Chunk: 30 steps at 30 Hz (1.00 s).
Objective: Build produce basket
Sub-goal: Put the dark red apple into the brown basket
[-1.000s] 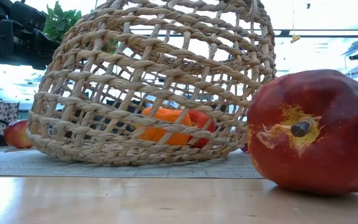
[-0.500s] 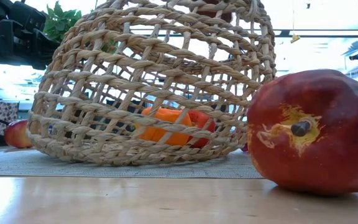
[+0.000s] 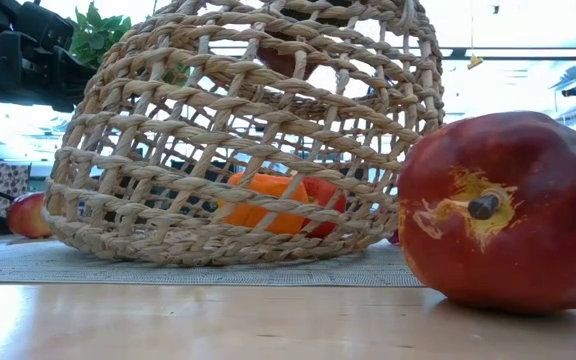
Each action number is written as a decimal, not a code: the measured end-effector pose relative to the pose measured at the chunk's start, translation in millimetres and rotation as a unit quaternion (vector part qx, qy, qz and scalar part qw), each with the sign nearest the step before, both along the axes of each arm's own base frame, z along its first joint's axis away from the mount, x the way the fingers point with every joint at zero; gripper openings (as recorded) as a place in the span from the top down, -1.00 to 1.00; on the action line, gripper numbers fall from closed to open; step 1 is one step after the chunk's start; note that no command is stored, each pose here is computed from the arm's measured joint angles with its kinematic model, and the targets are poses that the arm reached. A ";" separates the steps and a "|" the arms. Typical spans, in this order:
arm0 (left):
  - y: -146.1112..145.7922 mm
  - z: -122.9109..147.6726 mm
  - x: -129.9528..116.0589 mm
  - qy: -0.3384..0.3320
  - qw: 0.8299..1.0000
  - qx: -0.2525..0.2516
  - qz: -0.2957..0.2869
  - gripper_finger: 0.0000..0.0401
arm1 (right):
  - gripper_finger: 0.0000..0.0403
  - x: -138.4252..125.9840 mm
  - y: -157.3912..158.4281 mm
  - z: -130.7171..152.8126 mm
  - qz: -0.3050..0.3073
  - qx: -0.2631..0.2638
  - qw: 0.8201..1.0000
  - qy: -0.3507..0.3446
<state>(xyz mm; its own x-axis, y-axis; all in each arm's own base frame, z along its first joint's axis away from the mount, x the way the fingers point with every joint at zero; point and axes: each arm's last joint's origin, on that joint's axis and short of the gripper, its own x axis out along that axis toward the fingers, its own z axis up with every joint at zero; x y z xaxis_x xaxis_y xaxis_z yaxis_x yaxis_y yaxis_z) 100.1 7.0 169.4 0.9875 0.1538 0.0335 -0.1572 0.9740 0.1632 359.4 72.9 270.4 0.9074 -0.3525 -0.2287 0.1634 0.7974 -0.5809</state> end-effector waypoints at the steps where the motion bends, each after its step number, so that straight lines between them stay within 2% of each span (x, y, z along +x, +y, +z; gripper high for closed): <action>1: 0.0 -0.1 0.0 0.000 1.000 0.000 0.000 0.20 | -0.66 5.1 -0.8 0.3 -0.002 -0.006 1.000 0.015; 4: 0.0 0.3 0.0 -0.002 1.000 0.000 0.000 0.20 | -0.66 20.1 -4.4 -1.6 0.004 -0.012 0.998 0.056; 8: 0.0 0.0 0.0 0.000 1.000 0.000 0.000 0.20 | -0.66 35.1 -8.9 -10.2 0.041 0.010 0.996 0.084; 15: 0.0 -0.1 0.0 0.000 1.000 0.000 0.000 0.20 | -0.66 44.8 -25.2 -25.5 0.071 0.037 0.991 0.109; 21: 0.0 0.0 0.0 0.000 1.000 0.000 0.000 0.20 | -0.66 51.9 -39.8 -35.5 0.120 0.139 0.977 0.105; 27: 0.0 -0.1 0.0 0.000 1.000 0.000 0.000 0.20 | -0.66 55.4 -44.1 -43.6 0.129 0.255 0.953 0.100; 30: 0.0 0.4 0.0 -0.002 1.000 0.000 0.000 0.20 | -0.66 59.5 -40.9 -46.1 0.154 0.276 0.944 0.091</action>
<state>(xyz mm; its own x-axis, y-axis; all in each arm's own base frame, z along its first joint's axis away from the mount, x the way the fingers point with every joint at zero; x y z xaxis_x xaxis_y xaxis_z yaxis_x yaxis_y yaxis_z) 100.1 7.0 169.8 0.9874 0.1534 0.0377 -0.1575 0.9740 0.1628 418.9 32.0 224.3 0.8757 0.1397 -0.4622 -0.1874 0.9805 -0.0586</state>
